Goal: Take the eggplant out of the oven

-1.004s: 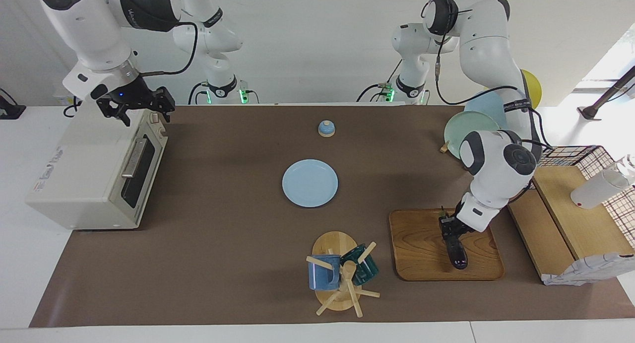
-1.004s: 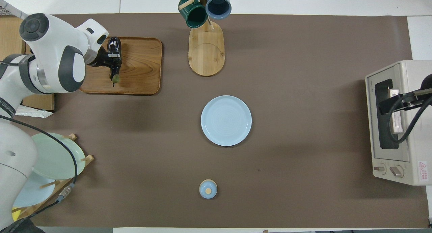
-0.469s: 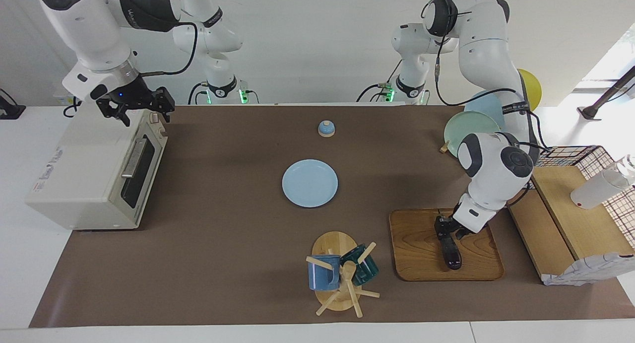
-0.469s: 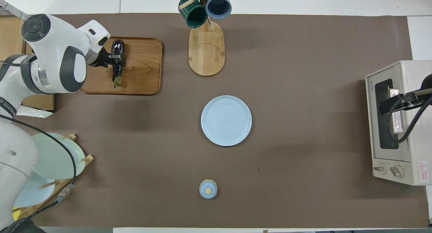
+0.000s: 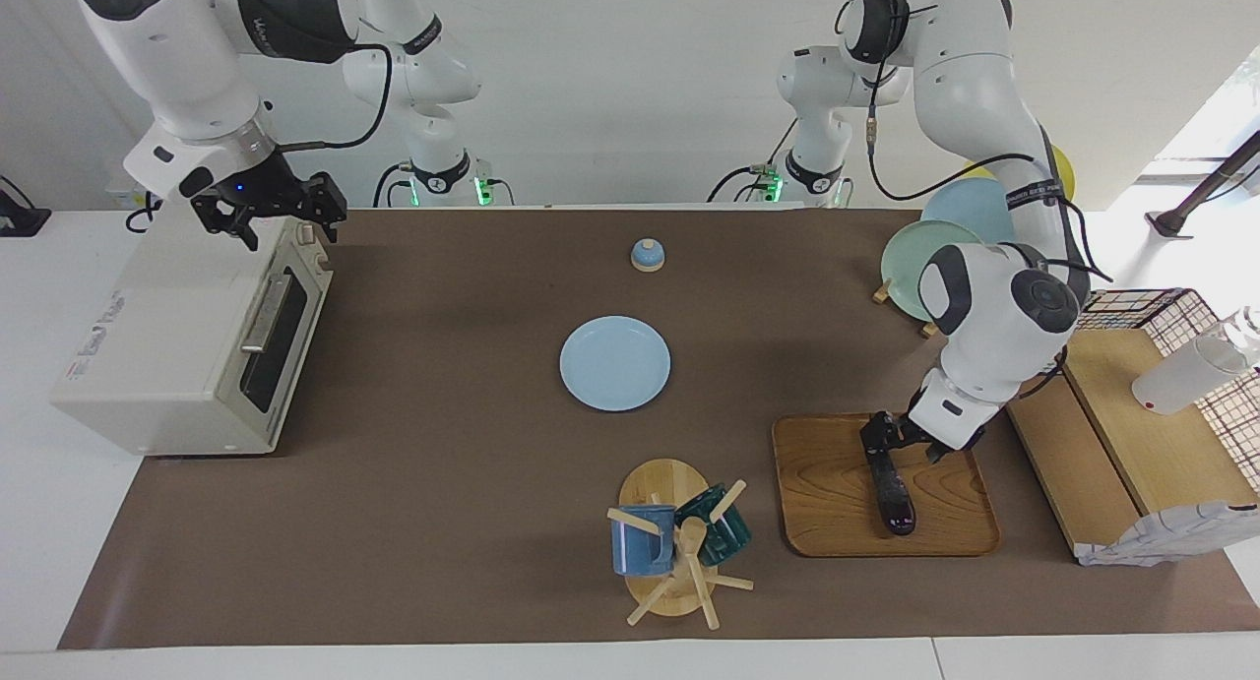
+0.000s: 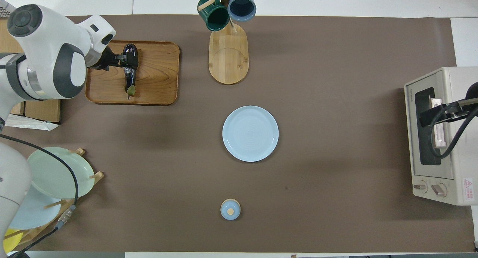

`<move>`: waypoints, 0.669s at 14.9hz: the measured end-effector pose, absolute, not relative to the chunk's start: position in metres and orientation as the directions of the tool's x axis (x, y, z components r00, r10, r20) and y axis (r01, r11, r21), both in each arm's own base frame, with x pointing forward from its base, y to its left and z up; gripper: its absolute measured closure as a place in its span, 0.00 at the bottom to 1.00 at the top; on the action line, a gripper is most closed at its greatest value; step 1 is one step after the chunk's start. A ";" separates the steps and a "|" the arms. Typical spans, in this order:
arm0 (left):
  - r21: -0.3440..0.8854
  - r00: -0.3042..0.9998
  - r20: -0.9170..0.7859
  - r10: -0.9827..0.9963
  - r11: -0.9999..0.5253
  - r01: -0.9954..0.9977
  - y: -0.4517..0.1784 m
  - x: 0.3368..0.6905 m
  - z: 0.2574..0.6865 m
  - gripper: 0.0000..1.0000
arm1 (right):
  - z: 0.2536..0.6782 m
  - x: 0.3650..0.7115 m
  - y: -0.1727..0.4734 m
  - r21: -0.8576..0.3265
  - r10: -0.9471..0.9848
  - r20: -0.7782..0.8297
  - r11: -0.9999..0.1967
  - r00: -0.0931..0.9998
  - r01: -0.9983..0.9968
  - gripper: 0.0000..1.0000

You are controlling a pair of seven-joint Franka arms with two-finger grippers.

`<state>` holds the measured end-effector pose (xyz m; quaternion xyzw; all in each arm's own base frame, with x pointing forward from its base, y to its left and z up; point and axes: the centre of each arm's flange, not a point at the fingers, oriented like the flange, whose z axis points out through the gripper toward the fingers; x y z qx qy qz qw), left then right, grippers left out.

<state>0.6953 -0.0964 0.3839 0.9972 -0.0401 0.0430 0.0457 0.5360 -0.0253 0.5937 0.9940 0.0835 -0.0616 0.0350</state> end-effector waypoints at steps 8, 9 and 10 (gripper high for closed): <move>0.086 0.995 0.060 -0.080 -0.993 -0.085 -0.084 0.636 0.530 0.00 | 0.594 0.536 -0.025 0.059 0.162 -0.128 -0.984 0.978 0.170 0.00; 0.086 0.995 0.055 -0.082 -0.993 -0.087 -0.082 0.623 0.550 0.00 | 0.594 0.536 -0.025 0.059 0.162 -0.128 -0.984 0.978 0.170 0.00; 0.085 0.995 0.048 -0.085 -0.992 -0.088 -0.080 0.608 0.569 0.00 | 0.594 0.536 -0.025 0.059 0.162 -0.128 -0.984 0.978 0.170 0.00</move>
